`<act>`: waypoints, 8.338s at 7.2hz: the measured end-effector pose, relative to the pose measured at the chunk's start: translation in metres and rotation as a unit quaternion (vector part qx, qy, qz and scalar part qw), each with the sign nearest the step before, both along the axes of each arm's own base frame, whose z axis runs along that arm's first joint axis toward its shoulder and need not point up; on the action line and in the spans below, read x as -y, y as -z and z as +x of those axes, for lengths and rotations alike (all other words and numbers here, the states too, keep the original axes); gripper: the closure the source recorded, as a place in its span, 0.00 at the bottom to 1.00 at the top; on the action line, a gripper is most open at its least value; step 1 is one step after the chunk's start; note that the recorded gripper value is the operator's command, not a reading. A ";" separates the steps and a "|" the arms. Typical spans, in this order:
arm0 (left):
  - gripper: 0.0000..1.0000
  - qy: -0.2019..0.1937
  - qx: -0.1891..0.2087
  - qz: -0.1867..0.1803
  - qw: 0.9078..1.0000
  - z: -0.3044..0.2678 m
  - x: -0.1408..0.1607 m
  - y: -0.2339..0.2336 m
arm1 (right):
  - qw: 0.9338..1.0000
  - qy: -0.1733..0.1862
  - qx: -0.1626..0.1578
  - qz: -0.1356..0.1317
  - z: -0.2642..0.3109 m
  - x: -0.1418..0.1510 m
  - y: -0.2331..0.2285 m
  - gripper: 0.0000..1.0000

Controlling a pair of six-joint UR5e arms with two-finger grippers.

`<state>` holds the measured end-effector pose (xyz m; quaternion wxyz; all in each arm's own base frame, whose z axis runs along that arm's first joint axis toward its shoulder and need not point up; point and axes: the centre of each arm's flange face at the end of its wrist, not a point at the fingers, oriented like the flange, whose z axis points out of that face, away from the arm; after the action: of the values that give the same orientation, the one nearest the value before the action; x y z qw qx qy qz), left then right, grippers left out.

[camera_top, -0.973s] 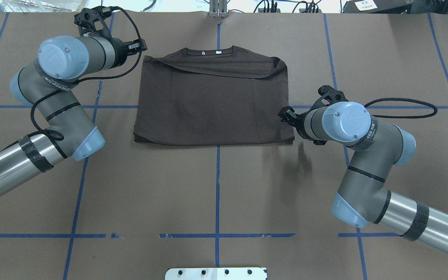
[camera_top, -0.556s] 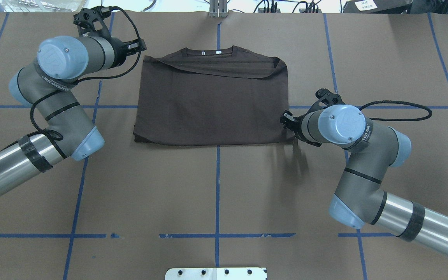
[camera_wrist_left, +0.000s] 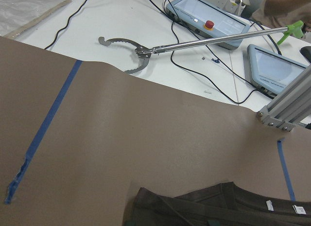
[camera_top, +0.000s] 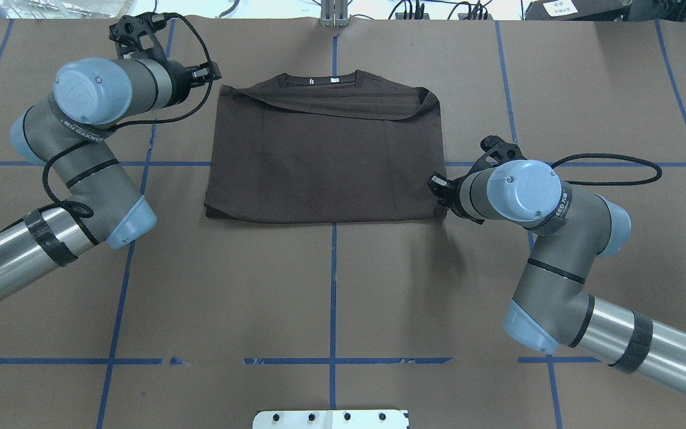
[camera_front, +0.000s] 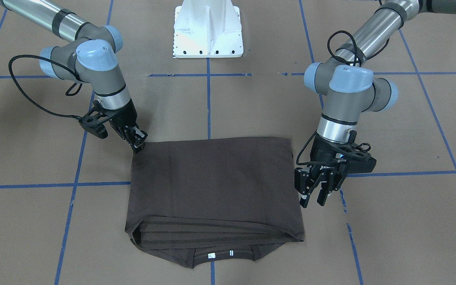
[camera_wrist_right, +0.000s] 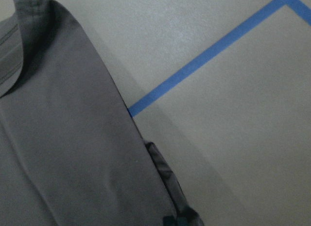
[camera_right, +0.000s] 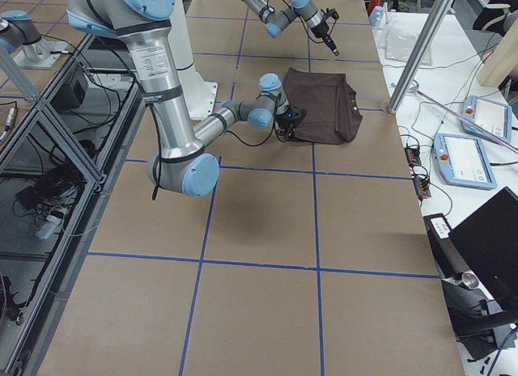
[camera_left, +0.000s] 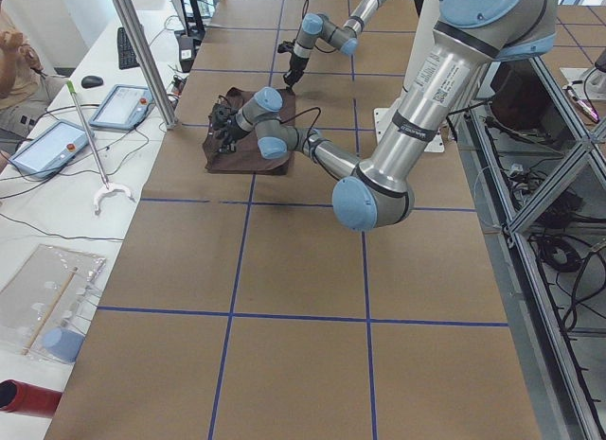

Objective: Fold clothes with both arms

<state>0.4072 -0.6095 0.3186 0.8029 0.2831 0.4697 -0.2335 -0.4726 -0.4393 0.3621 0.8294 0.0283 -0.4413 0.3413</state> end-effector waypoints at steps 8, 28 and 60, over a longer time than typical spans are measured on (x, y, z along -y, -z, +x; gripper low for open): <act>0.33 -0.110 -0.129 -0.025 0.985 -0.015 -0.080 0.084 | 0.955 0.255 0.090 -0.126 0.099 -0.274 0.100 0.00; 0.61 -0.040 -0.006 -0.084 0.996 0.075 0.007 0.030 | 0.984 0.094 0.116 -0.097 0.128 -0.137 0.112 0.00; 0.38 -0.127 -0.111 -0.038 0.985 -0.021 -0.057 0.061 | 0.994 0.101 -0.032 0.000 -0.122 -0.130 0.081 1.00</act>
<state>0.3864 -0.5529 0.2575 0.7792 0.1625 0.5787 -0.1778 -0.5943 -0.3094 0.2814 0.8734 -0.0055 -0.4152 0.2544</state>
